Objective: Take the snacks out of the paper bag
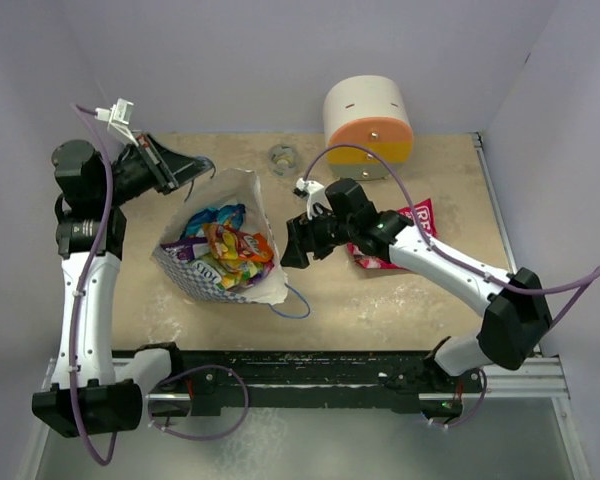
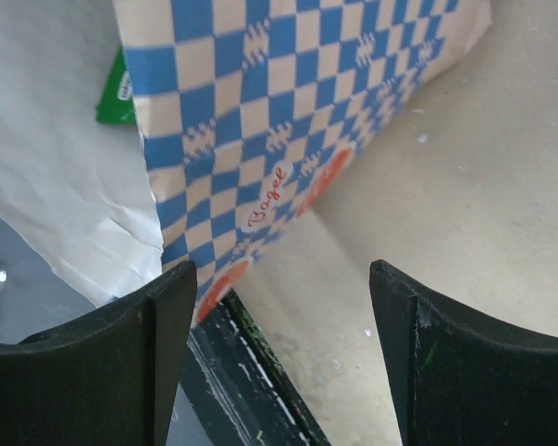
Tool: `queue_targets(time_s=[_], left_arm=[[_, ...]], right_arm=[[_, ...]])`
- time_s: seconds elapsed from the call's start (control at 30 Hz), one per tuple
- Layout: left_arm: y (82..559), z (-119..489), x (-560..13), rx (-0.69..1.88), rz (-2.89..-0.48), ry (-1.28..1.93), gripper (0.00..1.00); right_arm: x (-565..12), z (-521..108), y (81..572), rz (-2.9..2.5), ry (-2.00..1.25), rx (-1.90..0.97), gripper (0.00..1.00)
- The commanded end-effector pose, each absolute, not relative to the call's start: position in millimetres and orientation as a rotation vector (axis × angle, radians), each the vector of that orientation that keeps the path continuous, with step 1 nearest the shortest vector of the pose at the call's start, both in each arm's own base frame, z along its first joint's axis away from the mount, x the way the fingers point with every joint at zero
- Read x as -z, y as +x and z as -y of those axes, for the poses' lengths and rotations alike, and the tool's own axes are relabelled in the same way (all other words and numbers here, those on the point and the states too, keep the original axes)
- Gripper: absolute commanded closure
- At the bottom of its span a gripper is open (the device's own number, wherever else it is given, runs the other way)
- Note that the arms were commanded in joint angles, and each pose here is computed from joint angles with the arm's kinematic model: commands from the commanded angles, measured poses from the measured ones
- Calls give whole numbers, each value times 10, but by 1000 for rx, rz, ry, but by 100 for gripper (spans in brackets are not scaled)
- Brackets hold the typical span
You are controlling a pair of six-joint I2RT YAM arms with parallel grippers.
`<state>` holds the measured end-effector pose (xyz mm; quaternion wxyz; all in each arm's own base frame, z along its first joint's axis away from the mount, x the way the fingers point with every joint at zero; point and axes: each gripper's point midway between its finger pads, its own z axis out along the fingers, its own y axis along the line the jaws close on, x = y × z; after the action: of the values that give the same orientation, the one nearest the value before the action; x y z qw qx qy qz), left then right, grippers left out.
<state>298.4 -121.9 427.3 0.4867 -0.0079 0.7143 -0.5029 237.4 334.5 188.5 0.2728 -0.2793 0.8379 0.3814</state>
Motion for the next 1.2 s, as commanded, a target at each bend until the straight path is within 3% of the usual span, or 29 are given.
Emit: queue_targets(time_s=[0.0, 0.23, 0.37, 0.5, 0.67, 0.87, 1.17], left_arm=[[2384, 1439, -4699, 1353, -1585, 143, 100], [2013, 1491, -4668, 1400, -1603, 113, 100], [1957, 1483, -4670, 1395, -1590, 91, 100], [1952, 1474, -4652, 1386, -1588, 73, 100], [1964, 1464, -4597, 1384, -1613, 42, 100], [1986, 1443, -4609, 1374, -1632, -4, 100], [1952, 1432, -4580, 1378, -1670, -63, 100]], right_arm=[[-2091, -3121, 2383, -2182, -802, -902, 22], [-3001, -2909, 2475, -1754, -941, -729, 23], [-3604, -2950, 2249, -1444, -1051, -772, 27], [-3845, -3184, 1886, -1237, -1178, -868, 29], [-3697, -3708, 1414, -1128, -1330, -902, 39], [-3235, -4193, 1292, -1164, -1393, -832, 48], [-2543, -4417, 1827, -1370, -1264, -564, 41]])
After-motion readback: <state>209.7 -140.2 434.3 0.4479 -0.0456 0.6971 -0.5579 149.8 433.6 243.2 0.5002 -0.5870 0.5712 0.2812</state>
